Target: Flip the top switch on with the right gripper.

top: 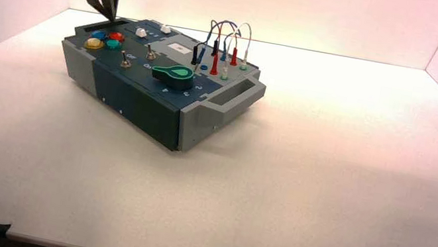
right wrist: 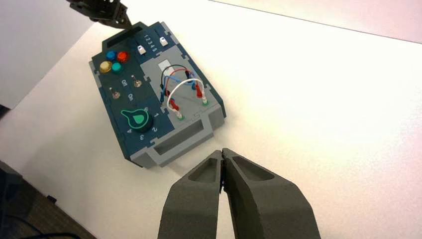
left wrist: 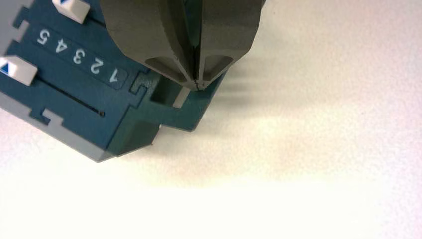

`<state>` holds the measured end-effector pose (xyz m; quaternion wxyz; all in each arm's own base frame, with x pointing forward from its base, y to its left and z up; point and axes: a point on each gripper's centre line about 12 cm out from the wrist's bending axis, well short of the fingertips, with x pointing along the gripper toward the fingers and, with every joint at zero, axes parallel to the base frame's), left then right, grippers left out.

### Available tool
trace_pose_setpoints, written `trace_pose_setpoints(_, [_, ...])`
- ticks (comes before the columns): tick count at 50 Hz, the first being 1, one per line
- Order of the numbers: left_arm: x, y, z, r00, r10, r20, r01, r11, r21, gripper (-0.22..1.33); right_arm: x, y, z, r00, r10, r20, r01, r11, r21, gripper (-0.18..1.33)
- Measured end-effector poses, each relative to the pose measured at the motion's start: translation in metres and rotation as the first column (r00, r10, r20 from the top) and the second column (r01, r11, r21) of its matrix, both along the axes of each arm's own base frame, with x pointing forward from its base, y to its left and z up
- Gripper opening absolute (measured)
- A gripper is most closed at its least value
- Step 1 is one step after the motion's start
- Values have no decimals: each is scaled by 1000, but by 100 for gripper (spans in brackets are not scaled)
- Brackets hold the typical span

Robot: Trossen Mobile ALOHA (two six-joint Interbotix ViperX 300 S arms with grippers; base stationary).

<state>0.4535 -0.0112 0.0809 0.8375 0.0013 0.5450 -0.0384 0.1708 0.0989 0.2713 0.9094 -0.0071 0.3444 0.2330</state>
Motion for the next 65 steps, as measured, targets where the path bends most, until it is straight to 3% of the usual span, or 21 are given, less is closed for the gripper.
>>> trace_pose_setpoints(20, [1, 1, -4, 1000, -11, -19, 11, 1000, 4, -17, 16, 14, 7, 999, 25, -24, -25, 1000, -14, -14])
trace_pose_setpoints(33, [-21, 0, -9, 997, -37, -73, 38, 999, 12, -17, 28, 21, -1, 998, 27, -57, -29, 999, -38, -14])
trace_pose_setpoints(49, [-28, 2, -11, 996, -37, -77, 38, 999, 15, -17, 34, 24, -3, 999, 24, -44, -26, 999, -32, -14])
trace_pose_setpoints(54, [-27, 3, -11, 996, -40, -76, 41, 999, 17, -17, 35, 31, 0, 998, 45, -44, -46, 999, -29, -14])
trace_pose_setpoints(65, [-25, 3, -13, 996, -39, -80, 41, 999, 15, -17, 38, 74, -3, 981, 172, -85, -177, 983, -49, -14])
